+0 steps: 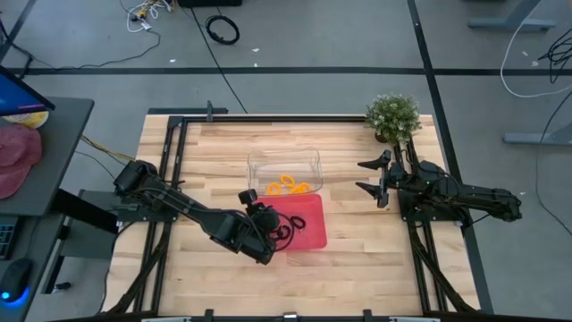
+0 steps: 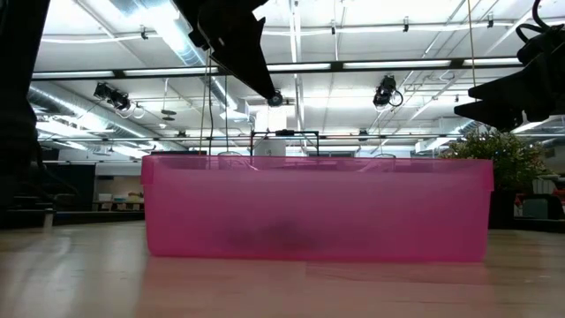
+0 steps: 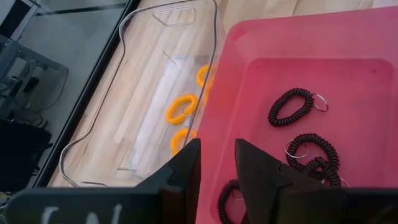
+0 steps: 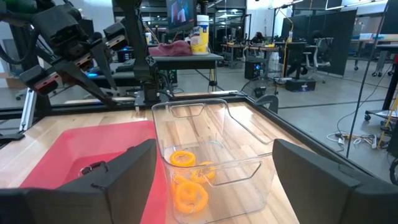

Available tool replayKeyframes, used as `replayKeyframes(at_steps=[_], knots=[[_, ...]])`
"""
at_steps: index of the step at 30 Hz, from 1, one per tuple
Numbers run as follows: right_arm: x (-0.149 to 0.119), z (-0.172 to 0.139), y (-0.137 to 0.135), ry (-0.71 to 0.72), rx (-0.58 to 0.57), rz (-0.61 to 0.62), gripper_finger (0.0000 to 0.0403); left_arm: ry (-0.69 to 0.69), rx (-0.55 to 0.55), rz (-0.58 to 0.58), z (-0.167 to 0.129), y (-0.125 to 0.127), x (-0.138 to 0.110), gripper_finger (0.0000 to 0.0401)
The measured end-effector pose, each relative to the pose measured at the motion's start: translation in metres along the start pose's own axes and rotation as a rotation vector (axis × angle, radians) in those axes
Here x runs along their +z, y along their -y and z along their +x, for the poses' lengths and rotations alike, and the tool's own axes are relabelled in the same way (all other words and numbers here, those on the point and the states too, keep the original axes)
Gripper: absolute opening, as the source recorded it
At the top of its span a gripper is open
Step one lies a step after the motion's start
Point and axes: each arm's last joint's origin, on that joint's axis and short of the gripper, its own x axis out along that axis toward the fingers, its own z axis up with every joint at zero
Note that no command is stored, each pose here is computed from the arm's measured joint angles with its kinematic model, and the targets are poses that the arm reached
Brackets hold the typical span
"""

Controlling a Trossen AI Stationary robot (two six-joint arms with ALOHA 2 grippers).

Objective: Sort spring keychains
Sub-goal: Return to Home Position

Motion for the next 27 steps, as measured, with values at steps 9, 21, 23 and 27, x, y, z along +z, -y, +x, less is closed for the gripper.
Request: replayKeyframes(at_steps=[9, 21, 23, 27], knots=[[0.0, 0.0, 0.0, 0.0, 0.0, 0.0, 0.0324, 0.013, -0.006, -0.018, 0.0, 0.001, 0.002, 0.0103], [0.0, 0.0, 0.0, 0.0, 0.0, 0.0, 0.0324, 0.066, -0.034, -0.046, 0.0, 0.004, 0.009, 0.0103], [0.0, 0.0, 0.0, 0.0, 0.0, 0.0, 0.0324, 0.077, -0.013, 0.022, 0.0, 0.004, 0.009, 0.0103], [0.0, 0.0, 0.0, 0.0, 0.0, 0.0, 0.0324, 0.096, 0.021, 0.088, 0.0, 0.003, 0.01, 0.0103]])
